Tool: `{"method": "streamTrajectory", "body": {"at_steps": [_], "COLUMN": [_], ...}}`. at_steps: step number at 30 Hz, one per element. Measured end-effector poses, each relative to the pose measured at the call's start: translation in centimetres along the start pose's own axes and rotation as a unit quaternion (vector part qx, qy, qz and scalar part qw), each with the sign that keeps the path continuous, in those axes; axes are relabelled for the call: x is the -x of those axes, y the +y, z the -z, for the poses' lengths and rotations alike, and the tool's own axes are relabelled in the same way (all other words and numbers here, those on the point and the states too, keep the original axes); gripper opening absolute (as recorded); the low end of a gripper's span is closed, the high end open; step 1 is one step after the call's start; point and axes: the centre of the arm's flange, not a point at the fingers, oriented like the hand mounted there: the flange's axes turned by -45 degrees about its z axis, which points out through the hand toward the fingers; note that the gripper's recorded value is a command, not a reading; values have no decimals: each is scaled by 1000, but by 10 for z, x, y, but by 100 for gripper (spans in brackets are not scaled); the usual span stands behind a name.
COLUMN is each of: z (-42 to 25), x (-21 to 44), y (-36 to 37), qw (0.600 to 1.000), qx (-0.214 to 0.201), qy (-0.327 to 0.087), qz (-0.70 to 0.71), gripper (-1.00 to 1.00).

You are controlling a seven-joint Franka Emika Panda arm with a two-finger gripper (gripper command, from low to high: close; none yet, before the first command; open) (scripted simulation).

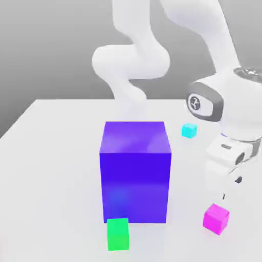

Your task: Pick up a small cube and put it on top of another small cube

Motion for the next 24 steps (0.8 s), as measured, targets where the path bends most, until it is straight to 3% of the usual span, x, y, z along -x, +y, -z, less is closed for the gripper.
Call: {"method": "streamTrajectory", "body": {"at_steps": [3,4,11,17,21,24], "z": [-35,-45,-47,14,51,76], "x": [1,1,2,-3,29,88], "y": [3,3,3,4,92,175], "qw": [1000,1000,1000,1000,998,989], "qx": [1,1,1,2,10,10], "qy": [-1,-1,-1,1,3,6], "qz": [3,4,4,15,-55,-147], "gripper": [100,-100,-100,-100,-100,-100]}}
